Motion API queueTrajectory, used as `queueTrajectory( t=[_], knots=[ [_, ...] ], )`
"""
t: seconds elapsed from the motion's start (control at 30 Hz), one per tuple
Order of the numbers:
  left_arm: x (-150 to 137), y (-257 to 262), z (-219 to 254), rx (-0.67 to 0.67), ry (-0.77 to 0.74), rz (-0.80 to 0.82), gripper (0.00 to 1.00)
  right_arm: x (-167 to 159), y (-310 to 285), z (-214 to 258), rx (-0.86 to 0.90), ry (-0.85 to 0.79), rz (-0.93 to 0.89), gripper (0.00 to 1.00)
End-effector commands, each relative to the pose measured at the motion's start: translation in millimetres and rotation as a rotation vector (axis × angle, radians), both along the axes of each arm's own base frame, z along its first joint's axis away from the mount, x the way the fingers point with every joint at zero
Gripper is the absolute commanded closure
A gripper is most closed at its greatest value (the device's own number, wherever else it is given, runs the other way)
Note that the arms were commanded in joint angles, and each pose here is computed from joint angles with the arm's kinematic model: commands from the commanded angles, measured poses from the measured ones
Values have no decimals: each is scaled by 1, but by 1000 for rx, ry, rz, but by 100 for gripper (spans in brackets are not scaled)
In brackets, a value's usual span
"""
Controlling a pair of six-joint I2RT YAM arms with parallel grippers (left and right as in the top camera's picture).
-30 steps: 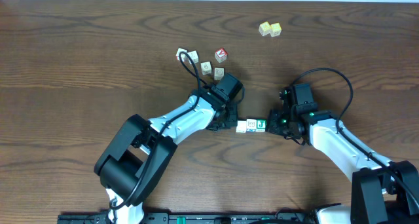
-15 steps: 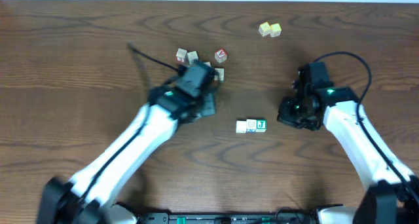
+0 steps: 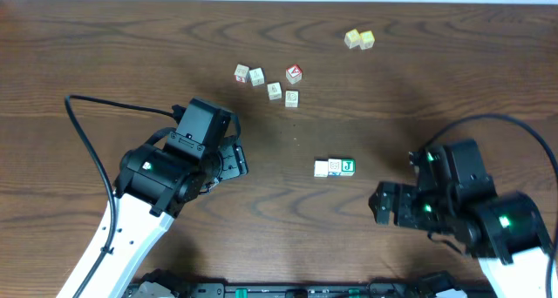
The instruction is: Lift 3 blocks
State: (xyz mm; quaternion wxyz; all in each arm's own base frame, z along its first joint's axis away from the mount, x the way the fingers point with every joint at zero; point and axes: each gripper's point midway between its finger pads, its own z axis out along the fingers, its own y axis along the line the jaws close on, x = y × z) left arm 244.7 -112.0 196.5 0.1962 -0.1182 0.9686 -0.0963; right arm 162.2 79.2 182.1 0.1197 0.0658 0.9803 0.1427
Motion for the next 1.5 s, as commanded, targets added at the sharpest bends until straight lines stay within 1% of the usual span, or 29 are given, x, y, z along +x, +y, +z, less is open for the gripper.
queueTrajectory(
  t=[0.0,0.53,0.63,0.7,0.77,0.8,0.83,0.97,1.07,1.23,1.37,1.47],
  knots=[
    [1,4,2,13,-5,6,26,-11,-1,3,11,-15,-4,1],
    [1,4,2,13,-5,6,25,-12,0,4,23,-20,1,1],
    [1,4,2,13,-5,6,25,-4,-12,4,-48,-62,-15,1],
    [1,4,2,13,-5,6,25,10,-22,11,-85,-147,-41,1],
    [1,4,2,13,-5,6,25,21,-26,22,-95,-242,-23,1],
    [1,4,2,13,-5,6,24,28,-29,29,-101,-305,-10,1],
    [1,4,2,13,-5,6,24,37,-37,44,-108,-419,-24,1],
    [1,4,2,13,-5,6,24,41,-60,67,-144,-639,-101,1],
    [1,4,2,13,-5,6,24,39,-68,68,-184,-802,-107,1],
    [1,4,2,13,-5,6,24,43,-69,51,-209,-979,-91,1],
    [1,4,2,13,-5,6,24,47,-73,36,-217,-1071,-118,1],
    [1,4,2,13,-5,6,24,51,-75,30,-221,-1110,-130,1]
  ],
)
